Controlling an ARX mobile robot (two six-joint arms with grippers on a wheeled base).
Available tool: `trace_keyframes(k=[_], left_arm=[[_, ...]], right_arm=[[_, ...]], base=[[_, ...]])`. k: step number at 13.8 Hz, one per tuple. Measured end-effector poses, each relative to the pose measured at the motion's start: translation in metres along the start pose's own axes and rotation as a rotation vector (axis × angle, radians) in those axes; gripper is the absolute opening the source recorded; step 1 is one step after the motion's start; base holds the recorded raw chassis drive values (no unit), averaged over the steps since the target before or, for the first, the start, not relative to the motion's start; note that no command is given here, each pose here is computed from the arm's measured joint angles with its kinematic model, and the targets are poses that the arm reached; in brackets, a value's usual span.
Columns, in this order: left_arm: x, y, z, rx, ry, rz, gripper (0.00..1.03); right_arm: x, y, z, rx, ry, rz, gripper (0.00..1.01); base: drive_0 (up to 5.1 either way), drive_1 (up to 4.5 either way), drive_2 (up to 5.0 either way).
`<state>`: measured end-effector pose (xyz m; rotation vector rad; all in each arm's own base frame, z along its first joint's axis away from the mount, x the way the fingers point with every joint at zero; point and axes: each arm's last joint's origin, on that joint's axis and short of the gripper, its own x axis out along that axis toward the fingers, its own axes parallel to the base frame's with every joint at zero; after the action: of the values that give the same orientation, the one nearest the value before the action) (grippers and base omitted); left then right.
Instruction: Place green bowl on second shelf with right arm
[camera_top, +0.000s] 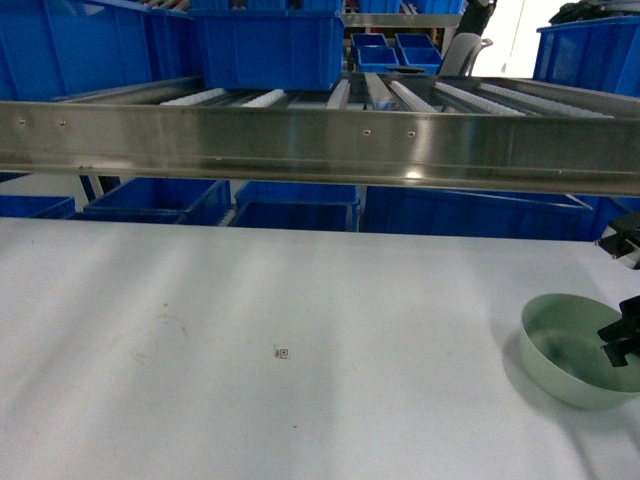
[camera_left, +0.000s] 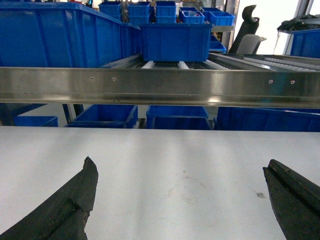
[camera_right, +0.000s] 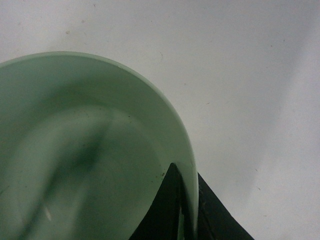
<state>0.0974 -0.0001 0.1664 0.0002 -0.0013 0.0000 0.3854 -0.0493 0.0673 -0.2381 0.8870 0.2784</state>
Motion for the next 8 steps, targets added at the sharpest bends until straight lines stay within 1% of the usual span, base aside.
trace_keyframes(k=[1,2,6,7,8], left_arm=[[0.000,0.000,0.000,0.000,0.000,0.000,0.98],[0.000,0.000,0.000,0.000,0.000,0.000,0.98],[0.000,0.000,0.000,0.000,0.000,0.000,0.98],[0.000,0.000,0.000,0.000,0.000,0.000,0.98],[0.000,0.000,0.000,0.000,0.000,0.000,0.98]], right_arm=[[-0.003,0.001,0.000,0.008,-0.008,0.004,0.02],[-0.003,0.002,-0.002,0.012,-0.011,-0.001,0.02],[-0.011,0.005,-0.006,0.055,-0.036,-0.016,0.02],[-0.021,0.008,-0.005,0.072,-0.072,-0.028,0.02],[-0.041,0.010,0.002,0.104,-0.156,-0.029,0.02]], base=[[0.0,0.00,0.0],[0.0,0.00,0.0],[0.0,0.00,0.0],[0.0,0.00,0.0],[0.0,0.00,0.0]])
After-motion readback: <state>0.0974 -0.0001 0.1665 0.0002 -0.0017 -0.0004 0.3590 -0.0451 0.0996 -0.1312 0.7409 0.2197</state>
